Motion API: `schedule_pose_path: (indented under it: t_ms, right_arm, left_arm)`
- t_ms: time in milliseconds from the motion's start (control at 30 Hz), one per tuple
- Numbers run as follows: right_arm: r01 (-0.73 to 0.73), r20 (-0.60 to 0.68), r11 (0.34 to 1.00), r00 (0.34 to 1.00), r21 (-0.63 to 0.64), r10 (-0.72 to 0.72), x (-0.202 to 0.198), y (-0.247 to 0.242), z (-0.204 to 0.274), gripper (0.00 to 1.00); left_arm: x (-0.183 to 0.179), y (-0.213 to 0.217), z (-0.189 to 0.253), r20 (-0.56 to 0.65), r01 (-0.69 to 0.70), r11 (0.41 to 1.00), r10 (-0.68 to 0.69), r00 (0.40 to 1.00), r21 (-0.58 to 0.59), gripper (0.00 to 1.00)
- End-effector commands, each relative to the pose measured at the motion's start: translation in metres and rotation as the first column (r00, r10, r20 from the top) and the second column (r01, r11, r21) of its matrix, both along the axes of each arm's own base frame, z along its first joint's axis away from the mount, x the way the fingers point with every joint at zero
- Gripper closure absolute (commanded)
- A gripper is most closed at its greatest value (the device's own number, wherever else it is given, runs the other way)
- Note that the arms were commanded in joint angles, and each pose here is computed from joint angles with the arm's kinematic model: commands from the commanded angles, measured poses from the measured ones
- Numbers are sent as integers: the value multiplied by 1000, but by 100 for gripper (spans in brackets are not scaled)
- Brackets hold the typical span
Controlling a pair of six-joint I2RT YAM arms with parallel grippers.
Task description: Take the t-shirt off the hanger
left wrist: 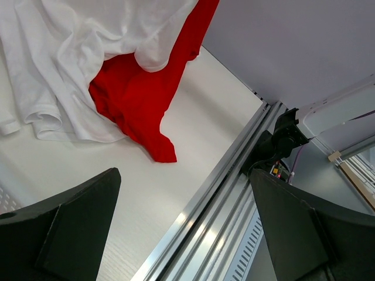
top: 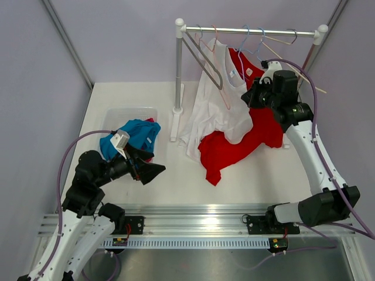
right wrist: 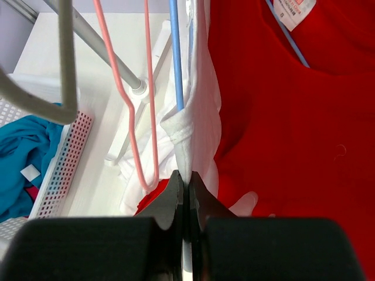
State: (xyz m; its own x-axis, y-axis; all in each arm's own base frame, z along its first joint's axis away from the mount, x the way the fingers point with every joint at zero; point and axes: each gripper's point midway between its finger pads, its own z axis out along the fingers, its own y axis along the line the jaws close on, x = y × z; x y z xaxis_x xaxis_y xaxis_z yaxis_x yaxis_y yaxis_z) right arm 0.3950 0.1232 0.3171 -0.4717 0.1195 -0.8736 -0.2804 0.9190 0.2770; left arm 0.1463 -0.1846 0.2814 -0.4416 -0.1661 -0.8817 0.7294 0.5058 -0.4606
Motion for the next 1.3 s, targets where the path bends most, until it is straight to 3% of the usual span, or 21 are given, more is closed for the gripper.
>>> schedule_pose_path:
  t_ms: [0,100,267,600,833,1000,1267]
  right_arm:
    - [6,166,999,986,35,-12,-13,2,51,100]
    - [16,277,999,960,44,-28,-29,4,80,100]
    - [5,348,999,937,52,-22,-44,10,93,100]
    - [88,315,995,944,36,-95,-50,9,47,100]
    - [116,322,989,937,91,-139,-97,2,39,100]
    - [118,211,989,968,89,-135,-131,-2,-5,100]
    - [18,214,974,974,228,-68,-198,-10,3,100]
  left_arm:
    - [-5,-8,14,14,55,997,-54,998,-47,1]
    - [-3,-9,31,20,51,996,-49,999,-74,1]
    - [3,-12,52,36,47,994,-44,998,-102,1]
    - [13,-36,106,43,59,980,-52,998,-189,1]
    - [-4,-98,141,49,175,967,-169,984,-185,1]
    - [-13,-143,156,65,222,962,-214,975,-160,2]
    - [34,-211,178,94,121,985,-110,989,-119,5]
